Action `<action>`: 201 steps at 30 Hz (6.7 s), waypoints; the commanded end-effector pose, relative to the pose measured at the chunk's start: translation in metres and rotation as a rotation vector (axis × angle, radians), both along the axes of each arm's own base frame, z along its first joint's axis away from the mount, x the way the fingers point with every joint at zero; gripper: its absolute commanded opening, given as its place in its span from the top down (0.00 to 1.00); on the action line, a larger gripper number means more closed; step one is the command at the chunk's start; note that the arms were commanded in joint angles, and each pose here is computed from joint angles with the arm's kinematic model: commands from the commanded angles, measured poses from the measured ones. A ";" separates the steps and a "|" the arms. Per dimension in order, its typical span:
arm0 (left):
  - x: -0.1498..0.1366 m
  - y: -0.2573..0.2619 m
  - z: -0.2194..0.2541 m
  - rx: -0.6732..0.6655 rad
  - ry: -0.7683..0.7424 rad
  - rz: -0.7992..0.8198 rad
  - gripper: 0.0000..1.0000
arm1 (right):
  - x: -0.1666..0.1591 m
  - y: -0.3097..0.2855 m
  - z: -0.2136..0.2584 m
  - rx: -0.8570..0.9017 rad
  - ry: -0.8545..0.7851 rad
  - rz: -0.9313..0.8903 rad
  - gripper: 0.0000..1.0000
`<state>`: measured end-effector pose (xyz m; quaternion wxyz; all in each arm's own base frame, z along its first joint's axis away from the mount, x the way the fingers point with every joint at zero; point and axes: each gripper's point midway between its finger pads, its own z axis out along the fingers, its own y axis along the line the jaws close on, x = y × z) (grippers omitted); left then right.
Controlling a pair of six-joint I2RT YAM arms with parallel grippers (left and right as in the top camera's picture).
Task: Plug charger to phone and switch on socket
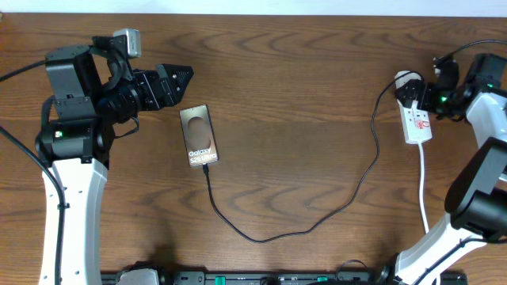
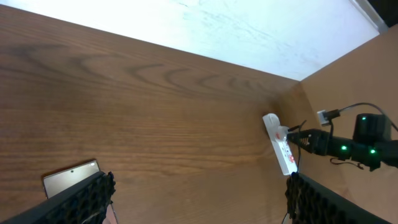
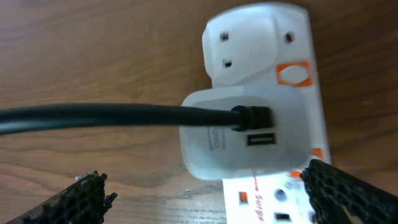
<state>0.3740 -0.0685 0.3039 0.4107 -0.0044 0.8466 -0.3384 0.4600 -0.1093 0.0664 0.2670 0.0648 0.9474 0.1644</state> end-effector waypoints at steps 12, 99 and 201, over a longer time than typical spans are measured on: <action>0.002 0.004 0.000 0.022 -0.009 0.011 0.10 | 0.005 0.009 -0.015 0.042 0.007 0.003 0.01; 0.001 0.008 -0.006 0.036 0.017 0.035 0.10 | 0.000 0.022 -0.030 0.108 0.134 -0.043 0.01; -0.107 0.022 0.000 0.488 -0.570 0.193 0.10 | -0.093 -0.015 0.129 -0.195 0.125 -0.382 0.01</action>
